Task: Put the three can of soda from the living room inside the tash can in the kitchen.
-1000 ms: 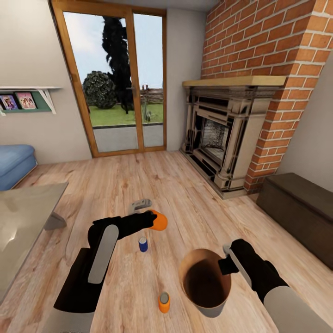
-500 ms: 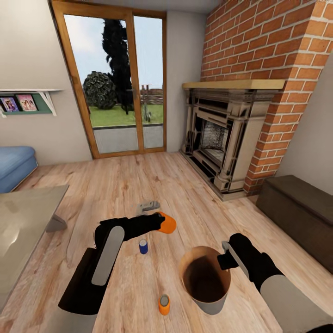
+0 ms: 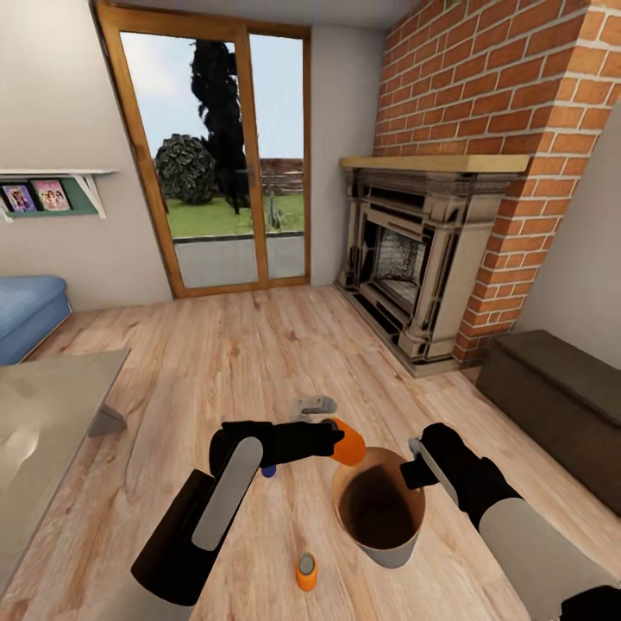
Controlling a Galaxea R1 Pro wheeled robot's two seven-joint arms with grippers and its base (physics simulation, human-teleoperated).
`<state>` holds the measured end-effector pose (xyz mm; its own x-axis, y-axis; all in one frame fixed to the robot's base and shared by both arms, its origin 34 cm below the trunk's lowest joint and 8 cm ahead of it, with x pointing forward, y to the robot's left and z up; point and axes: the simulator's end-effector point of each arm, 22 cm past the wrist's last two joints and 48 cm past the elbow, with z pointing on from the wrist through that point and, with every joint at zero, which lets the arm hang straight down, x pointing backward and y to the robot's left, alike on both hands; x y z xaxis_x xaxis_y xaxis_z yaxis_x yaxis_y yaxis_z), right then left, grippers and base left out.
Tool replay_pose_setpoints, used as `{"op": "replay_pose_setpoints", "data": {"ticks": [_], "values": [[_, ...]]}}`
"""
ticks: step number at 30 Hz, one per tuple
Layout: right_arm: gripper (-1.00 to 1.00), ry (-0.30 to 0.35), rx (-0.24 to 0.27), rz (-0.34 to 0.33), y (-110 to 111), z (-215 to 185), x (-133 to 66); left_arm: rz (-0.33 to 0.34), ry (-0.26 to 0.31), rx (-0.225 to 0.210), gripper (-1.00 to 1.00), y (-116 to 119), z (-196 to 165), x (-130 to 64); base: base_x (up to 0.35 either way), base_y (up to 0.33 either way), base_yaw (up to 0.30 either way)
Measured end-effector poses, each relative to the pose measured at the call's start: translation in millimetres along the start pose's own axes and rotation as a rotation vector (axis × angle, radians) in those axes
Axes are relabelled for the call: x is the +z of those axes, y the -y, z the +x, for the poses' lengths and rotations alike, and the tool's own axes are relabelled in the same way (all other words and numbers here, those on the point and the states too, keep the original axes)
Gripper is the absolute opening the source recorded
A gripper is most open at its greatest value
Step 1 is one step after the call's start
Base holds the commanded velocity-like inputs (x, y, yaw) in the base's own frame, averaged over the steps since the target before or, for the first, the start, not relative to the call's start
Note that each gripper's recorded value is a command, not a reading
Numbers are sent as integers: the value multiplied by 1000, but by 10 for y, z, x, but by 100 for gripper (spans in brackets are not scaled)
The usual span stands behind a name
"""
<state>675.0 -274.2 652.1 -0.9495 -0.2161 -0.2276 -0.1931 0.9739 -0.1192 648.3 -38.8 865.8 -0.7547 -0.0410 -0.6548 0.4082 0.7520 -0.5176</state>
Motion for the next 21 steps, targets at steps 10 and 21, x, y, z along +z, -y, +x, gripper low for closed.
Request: {"op": "replay_pose_setpoints", "data": {"ticks": [10,21], "values": [[-100,-37,-4,40,173,-70,-150,12,-23,14,-100,157,-33,-59,0,0,0],[-100,-50,0,43,211,-92,-211,6,-29,10,-100,163,-29,-77,0,0,0]]}}
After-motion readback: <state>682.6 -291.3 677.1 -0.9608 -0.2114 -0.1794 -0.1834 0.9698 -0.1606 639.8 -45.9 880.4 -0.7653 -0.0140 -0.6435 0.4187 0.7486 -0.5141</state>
